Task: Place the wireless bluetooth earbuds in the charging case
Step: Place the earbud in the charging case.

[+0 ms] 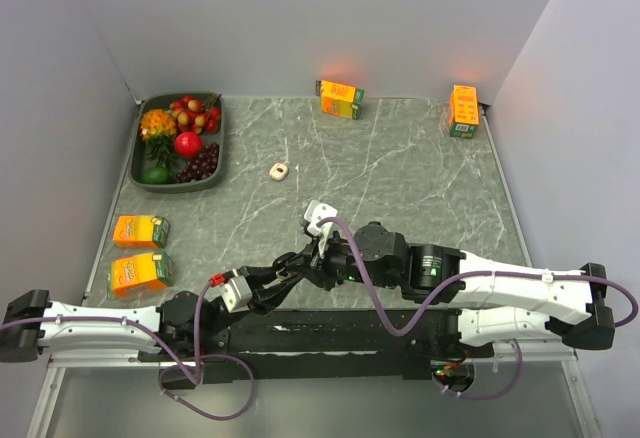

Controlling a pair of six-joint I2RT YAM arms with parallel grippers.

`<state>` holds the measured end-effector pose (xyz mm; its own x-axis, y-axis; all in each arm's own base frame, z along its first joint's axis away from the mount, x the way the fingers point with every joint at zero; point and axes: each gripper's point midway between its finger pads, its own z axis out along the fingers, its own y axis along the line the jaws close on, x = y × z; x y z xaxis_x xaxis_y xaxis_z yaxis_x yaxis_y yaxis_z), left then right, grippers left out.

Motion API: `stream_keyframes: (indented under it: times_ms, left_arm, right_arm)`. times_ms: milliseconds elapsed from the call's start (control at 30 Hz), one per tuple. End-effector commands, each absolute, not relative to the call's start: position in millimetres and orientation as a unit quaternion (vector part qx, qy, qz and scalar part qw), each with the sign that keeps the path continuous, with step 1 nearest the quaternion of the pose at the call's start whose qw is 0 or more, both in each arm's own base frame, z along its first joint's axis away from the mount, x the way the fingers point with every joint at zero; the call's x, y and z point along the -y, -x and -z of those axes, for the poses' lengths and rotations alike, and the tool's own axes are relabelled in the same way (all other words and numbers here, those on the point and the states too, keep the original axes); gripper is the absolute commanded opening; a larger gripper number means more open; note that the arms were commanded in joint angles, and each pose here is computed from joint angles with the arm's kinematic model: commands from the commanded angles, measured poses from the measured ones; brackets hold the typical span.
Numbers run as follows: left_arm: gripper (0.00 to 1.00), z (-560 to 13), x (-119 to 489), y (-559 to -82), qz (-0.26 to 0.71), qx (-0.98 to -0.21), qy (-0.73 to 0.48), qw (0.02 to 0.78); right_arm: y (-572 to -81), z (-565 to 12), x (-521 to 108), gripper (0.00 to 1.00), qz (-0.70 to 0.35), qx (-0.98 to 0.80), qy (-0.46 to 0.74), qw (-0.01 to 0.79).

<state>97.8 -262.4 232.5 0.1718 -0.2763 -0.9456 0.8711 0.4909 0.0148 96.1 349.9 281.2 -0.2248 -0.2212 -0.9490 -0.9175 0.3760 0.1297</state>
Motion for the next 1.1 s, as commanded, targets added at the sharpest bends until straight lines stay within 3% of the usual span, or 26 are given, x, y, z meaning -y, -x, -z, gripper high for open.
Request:
stream_keyframes:
  times_ms: [0, 933, 1067]
  left_arm:
    - [0.01, -264, 258, -97, 0.433, -0.48, -0.26, 0.717]
    - [0.01, -271, 258, -99, 0.428, -0.475, -0.258, 0.724]
    - [0.01, -271, 258, -99, 0.428, -0.475, -0.258, 0.724]
  right_arm:
    - [-101, -303, -346, 0.2, -0.381, -0.683, 0.395, 0.482]
    - [-103, -289, -332, 0.18, -0.371, -0.699, 0.394, 0.468]
    - [-104, -295, -329, 0.22, -0.374, -0.696, 0.387, 0.476]
